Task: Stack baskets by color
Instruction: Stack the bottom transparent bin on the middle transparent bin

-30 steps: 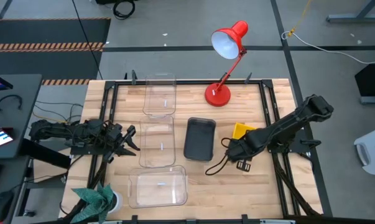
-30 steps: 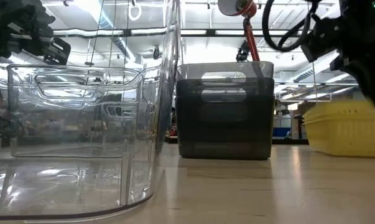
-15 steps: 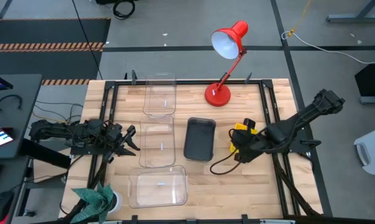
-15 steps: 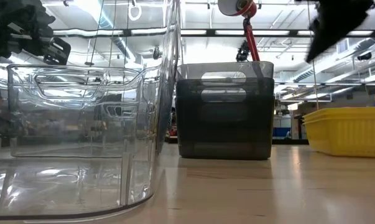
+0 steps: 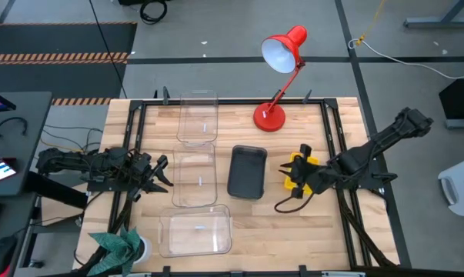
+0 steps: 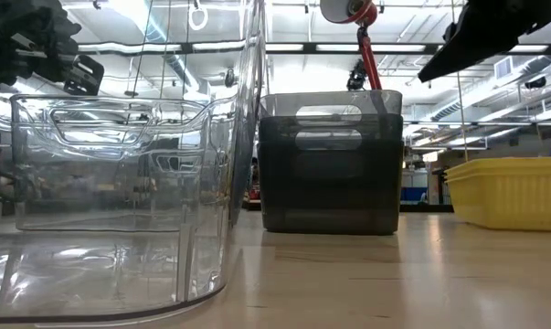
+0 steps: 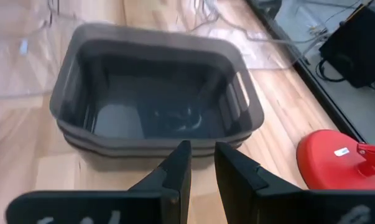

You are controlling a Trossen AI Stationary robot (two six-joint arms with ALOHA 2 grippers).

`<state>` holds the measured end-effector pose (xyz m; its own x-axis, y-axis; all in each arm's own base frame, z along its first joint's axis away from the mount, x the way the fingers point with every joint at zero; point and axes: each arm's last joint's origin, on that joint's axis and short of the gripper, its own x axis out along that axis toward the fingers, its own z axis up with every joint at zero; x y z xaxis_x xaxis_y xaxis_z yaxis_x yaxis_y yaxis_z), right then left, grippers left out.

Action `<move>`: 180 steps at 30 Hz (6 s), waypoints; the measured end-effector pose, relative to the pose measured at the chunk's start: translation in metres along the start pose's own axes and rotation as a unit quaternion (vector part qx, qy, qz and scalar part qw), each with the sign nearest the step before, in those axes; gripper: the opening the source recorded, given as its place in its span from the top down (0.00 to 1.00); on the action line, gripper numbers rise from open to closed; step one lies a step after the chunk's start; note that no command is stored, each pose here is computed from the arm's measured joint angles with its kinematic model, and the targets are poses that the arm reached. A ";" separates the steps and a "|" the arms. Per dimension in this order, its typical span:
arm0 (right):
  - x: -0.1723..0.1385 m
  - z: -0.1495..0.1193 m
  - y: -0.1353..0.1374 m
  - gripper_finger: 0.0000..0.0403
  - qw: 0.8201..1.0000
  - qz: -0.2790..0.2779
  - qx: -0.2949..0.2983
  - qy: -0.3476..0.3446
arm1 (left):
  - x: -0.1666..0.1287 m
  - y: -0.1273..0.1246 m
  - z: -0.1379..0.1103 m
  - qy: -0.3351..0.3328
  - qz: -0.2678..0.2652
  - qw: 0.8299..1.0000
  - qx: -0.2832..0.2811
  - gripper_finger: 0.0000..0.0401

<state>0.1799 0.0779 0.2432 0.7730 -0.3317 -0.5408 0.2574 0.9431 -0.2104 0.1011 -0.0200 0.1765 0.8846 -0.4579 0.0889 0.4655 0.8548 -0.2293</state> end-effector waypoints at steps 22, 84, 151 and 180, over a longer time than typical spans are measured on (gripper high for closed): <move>-0.028 -0.014 -0.005 0.81 0.993 0.058 0.024 -0.101 | -0.004 0.006 0.019 -0.155 0.154 0.970 -0.103 0.71; -0.027 -0.011 -0.012 0.81 0.990 0.024 -0.007 -0.141 | 0.242 -0.109 0.061 0.485 0.189 0.796 -0.309 0.71; -0.026 -0.010 -0.011 0.81 0.989 0.026 -0.006 -0.144 | 0.285 -0.121 -0.037 0.576 0.221 0.767 -0.173 0.97; -0.027 -0.010 -0.011 0.81 0.989 0.033 -0.001 -0.145 | 0.295 -0.156 0.116 0.572 0.104 0.813 0.040 0.99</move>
<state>0.1508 0.0763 0.2518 0.9219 -0.2490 -0.2969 0.2007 0.9623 -0.1836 0.2929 -0.2597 0.3511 0.3603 -0.1907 -0.9131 0.3505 0.9348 -0.0570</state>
